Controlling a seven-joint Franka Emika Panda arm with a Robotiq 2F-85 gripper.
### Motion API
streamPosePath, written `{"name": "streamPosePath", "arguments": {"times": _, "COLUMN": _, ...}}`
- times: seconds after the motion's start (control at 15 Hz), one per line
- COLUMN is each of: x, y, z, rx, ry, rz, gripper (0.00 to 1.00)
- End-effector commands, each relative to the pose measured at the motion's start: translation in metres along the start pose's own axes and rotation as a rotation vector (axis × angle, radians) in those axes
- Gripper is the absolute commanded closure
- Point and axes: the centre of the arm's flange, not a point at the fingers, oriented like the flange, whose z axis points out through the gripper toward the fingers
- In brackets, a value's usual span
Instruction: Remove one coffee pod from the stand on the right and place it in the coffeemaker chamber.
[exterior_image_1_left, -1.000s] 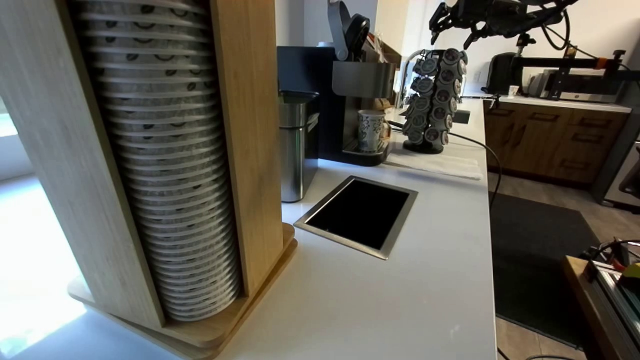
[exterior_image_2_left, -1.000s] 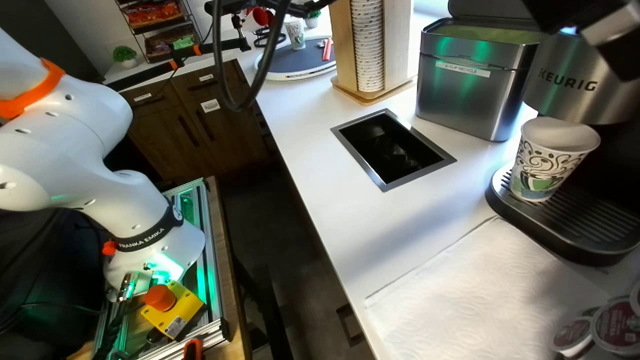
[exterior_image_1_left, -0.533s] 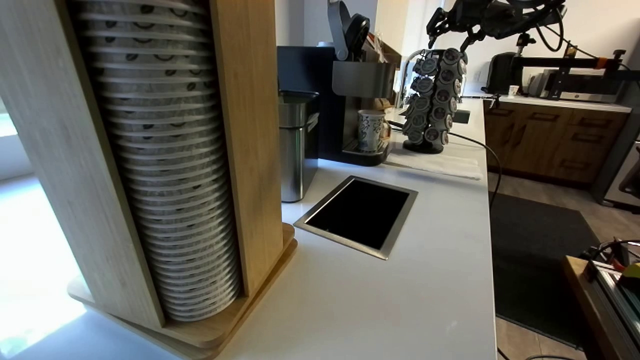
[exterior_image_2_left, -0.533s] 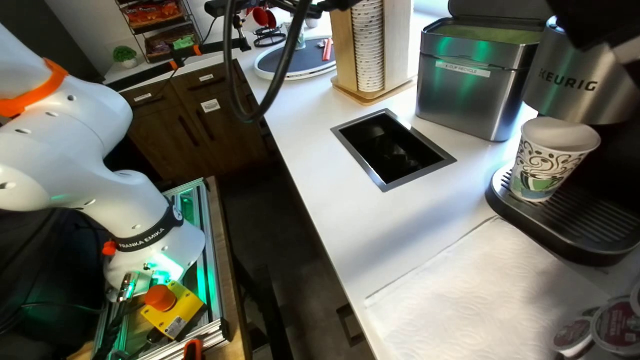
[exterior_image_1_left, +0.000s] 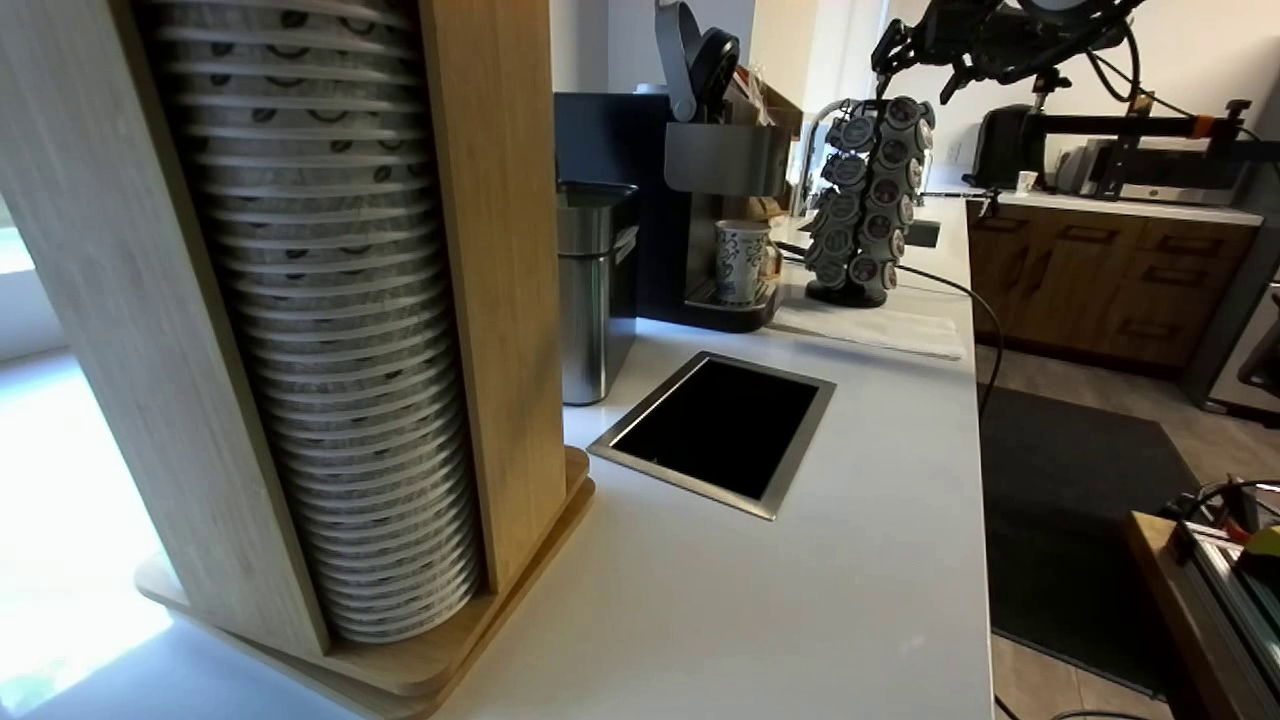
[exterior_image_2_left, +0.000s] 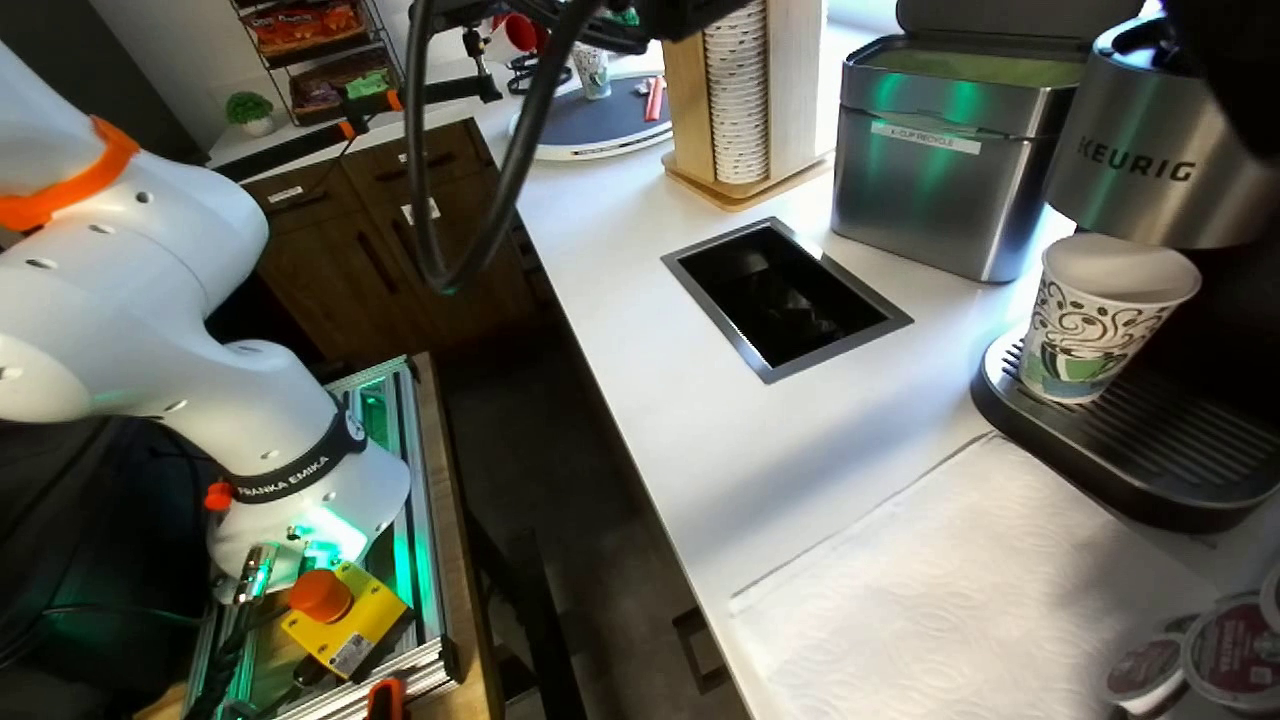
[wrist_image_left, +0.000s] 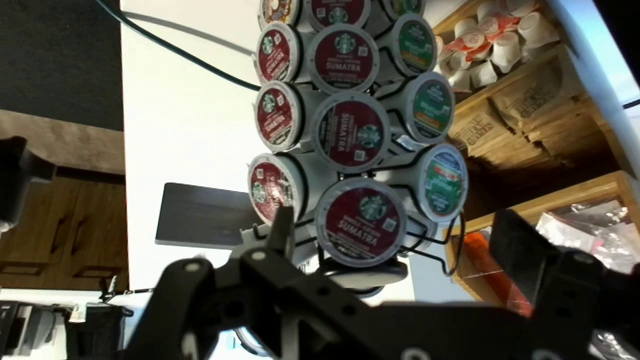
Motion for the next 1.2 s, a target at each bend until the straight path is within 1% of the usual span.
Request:
{"name": "streamPosePath", "arguments": {"times": 0.0, "x": 0.012, "y": 0.011, "z": 0.016, "rx": -0.018, "ry": 0.019, "rz": 0.017, "gripper": 0.0}}
{"name": "streamPosePath", "arguments": {"times": 0.8, "x": 0.012, "y": 0.008, "z": 0.035, "rx": 0.017, "ry": 0.043, "rz": 0.007, "gripper": 0.0}}
{"name": "streamPosePath", "arguments": {"times": 0.87, "x": 0.012, "y": 0.009, "z": 0.036, "rx": 0.019, "ry": 0.044, "rz": 0.006, "gripper": 0.05}}
{"name": "streamPosePath", "arguments": {"times": 1.0, "x": 0.012, "y": 0.01, "z": 0.037, "rx": 0.02, "ry": 0.049, "rz": 0.006, "gripper": 0.11}}
{"name": "streamPosePath", "arguments": {"times": 1.07, "x": 0.012, "y": 0.01, "z": 0.037, "rx": 0.021, "ry": 0.05, "rz": 0.006, "gripper": 0.11}}
{"name": "streamPosePath", "arguments": {"times": 1.13, "x": 0.013, "y": 0.01, "z": 0.037, "rx": 0.022, "ry": 0.052, "rz": 0.007, "gripper": 0.15}}
